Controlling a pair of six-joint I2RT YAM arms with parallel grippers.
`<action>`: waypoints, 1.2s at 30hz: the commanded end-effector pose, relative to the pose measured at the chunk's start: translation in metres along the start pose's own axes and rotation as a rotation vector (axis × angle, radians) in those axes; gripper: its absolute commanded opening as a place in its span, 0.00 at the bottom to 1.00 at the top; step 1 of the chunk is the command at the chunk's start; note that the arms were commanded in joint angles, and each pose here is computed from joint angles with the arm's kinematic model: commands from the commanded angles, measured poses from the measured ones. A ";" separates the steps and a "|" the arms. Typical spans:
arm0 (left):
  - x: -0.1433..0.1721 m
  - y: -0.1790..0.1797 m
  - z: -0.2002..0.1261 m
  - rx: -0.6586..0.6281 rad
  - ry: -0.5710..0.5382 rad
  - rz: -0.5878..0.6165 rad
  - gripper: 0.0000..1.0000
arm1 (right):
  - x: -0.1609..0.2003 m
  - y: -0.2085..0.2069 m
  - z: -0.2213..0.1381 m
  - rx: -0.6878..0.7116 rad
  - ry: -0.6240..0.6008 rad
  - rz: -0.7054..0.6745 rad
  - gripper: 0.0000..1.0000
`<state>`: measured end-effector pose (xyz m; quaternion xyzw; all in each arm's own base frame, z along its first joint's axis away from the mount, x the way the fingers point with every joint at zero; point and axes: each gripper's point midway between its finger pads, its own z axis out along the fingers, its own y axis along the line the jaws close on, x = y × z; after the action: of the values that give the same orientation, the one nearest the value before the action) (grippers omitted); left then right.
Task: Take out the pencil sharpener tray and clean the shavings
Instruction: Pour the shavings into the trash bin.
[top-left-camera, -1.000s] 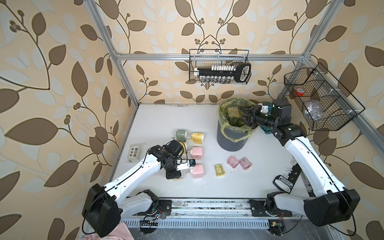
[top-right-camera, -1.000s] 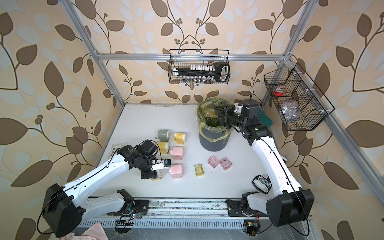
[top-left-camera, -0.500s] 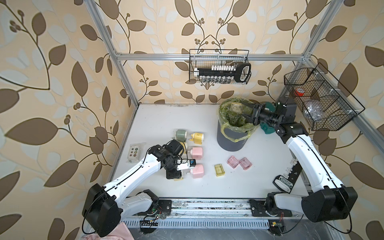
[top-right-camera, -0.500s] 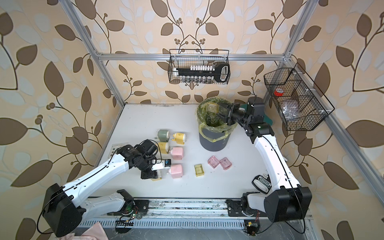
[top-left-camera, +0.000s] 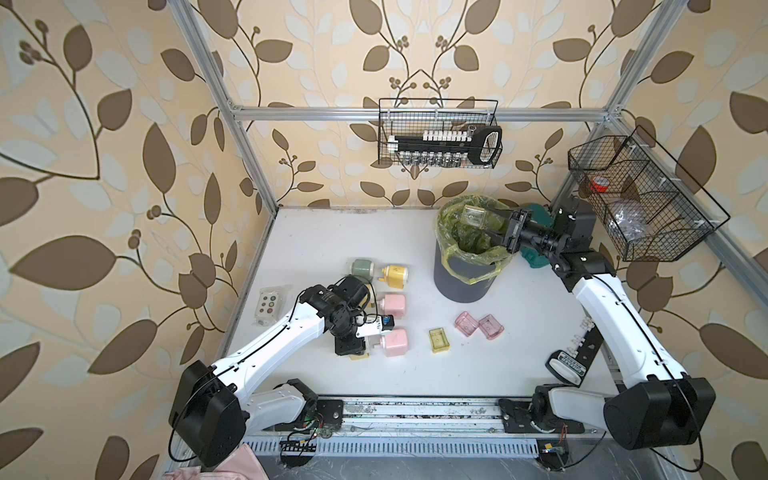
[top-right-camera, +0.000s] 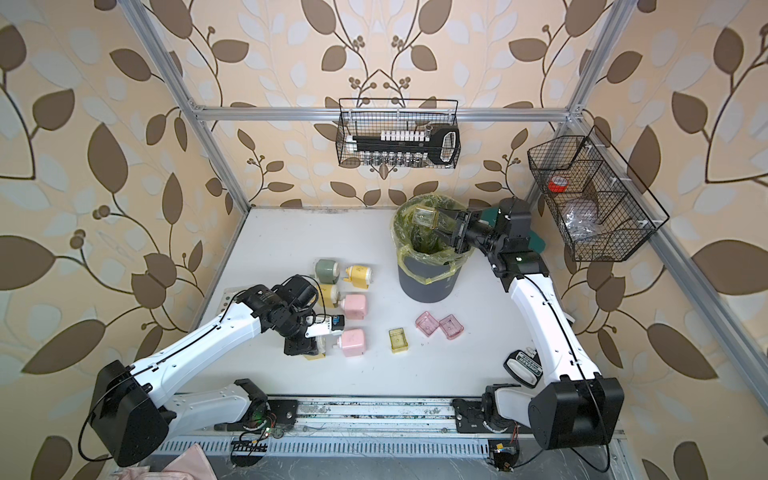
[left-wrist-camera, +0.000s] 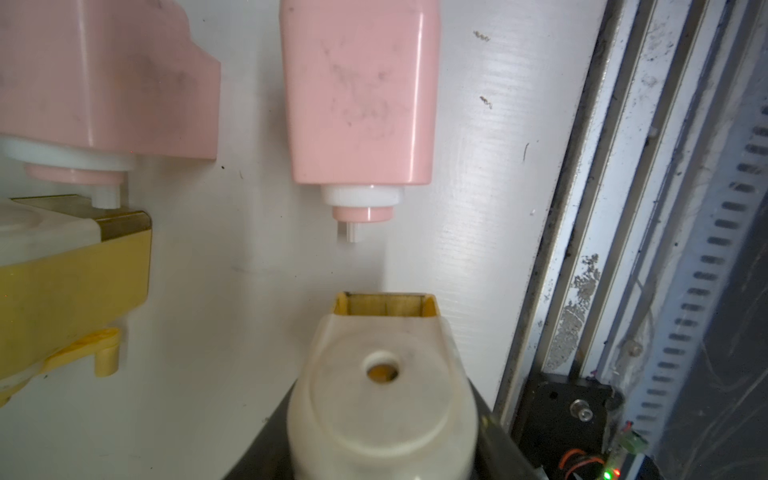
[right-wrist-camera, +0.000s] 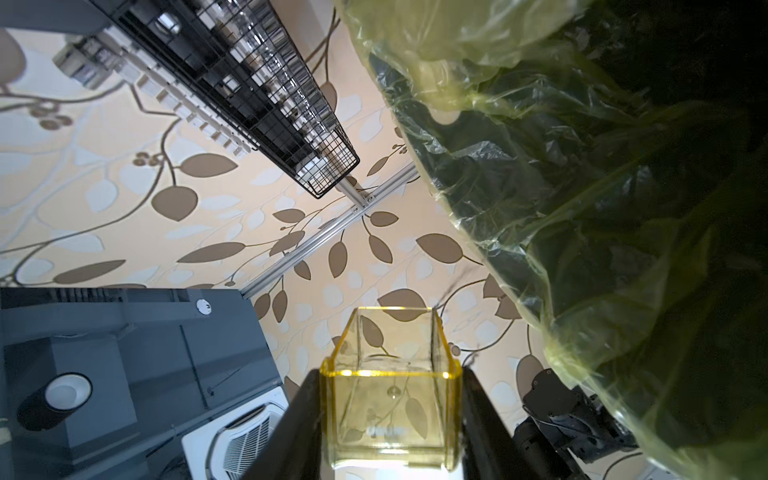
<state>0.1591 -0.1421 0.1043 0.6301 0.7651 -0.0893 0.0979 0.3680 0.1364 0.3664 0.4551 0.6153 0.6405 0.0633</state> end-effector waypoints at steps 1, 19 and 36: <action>-0.009 0.001 -0.010 0.006 -0.029 0.002 0.00 | 0.000 -0.008 -0.006 0.040 0.004 -0.053 0.00; -0.013 0.005 -0.009 0.012 -0.027 0.004 0.00 | 0.008 -0.016 -0.008 0.062 0.088 -0.165 0.00; -0.006 0.030 0.005 -0.050 0.078 0.014 0.00 | 0.041 0.002 -0.057 0.033 -0.153 -1.052 0.00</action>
<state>0.1776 -0.1430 0.0939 0.6301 0.7706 -0.0651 0.0704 0.3181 0.1271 0.3933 0.2101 0.7325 0.5573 0.3297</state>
